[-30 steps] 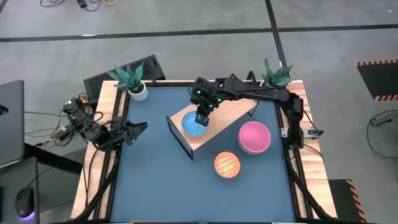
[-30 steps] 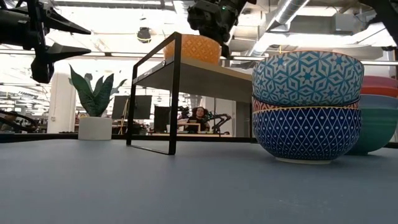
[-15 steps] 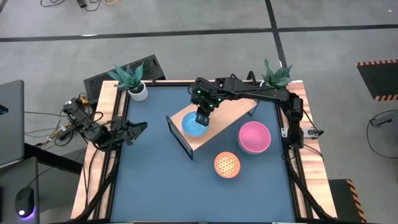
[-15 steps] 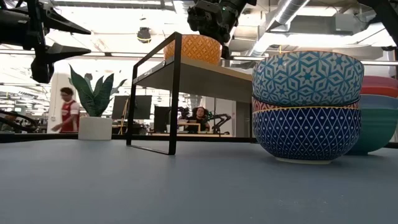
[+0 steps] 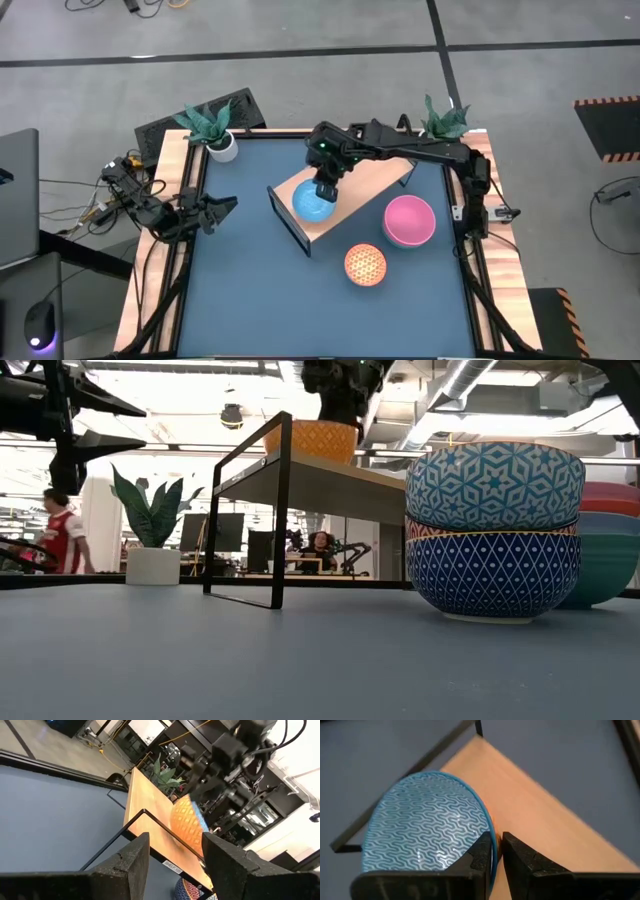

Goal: Place and stack bowls onto a shelf
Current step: Put the blue patterned bowl on the shelf

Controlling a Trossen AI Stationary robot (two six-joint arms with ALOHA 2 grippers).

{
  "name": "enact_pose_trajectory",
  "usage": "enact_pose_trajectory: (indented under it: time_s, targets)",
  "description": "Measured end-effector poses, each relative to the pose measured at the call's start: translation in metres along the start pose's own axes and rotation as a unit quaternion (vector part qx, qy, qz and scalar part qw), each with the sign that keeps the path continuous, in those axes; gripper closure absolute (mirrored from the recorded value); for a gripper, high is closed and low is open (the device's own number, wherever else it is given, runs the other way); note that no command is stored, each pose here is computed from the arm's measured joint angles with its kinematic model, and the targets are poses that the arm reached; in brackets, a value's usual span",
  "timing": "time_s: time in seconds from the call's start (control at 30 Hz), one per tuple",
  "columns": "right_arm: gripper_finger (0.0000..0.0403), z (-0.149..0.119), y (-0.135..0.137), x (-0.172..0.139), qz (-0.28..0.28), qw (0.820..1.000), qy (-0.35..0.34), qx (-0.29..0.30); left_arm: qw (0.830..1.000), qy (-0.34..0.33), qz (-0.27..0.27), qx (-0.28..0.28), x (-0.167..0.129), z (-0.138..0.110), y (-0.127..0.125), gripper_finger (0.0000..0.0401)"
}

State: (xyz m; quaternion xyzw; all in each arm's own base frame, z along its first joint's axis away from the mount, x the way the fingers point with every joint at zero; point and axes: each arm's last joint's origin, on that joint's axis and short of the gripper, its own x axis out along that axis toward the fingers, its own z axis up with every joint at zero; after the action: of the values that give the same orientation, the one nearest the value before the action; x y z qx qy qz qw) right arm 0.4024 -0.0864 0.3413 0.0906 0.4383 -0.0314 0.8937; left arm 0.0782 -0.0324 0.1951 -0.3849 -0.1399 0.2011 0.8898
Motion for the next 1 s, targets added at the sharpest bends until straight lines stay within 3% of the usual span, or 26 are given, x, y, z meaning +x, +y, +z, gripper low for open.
enact_pose_trajectory:
  time_s: [0.23,0.53,1.0]
  targets:
    - [0.0335,0.011,0.000,-0.023,-0.002,0.999,-0.034,-0.001,1.000,0.000,0.000,0.000,0.000,0.000,0.000,0.0236]
    - [0.0335,0.005,-0.002,-0.007,0.034,0.999,0.004,0.013,1.000,0.003,-0.002,-0.001,0.000,-0.001,0.000,0.0236]
    - [0.0335,-0.001,-0.005,0.005,0.034,0.999,0.014,0.016,1.000,0.003,-0.003,-0.004,0.000,-0.001,0.000,0.0236]
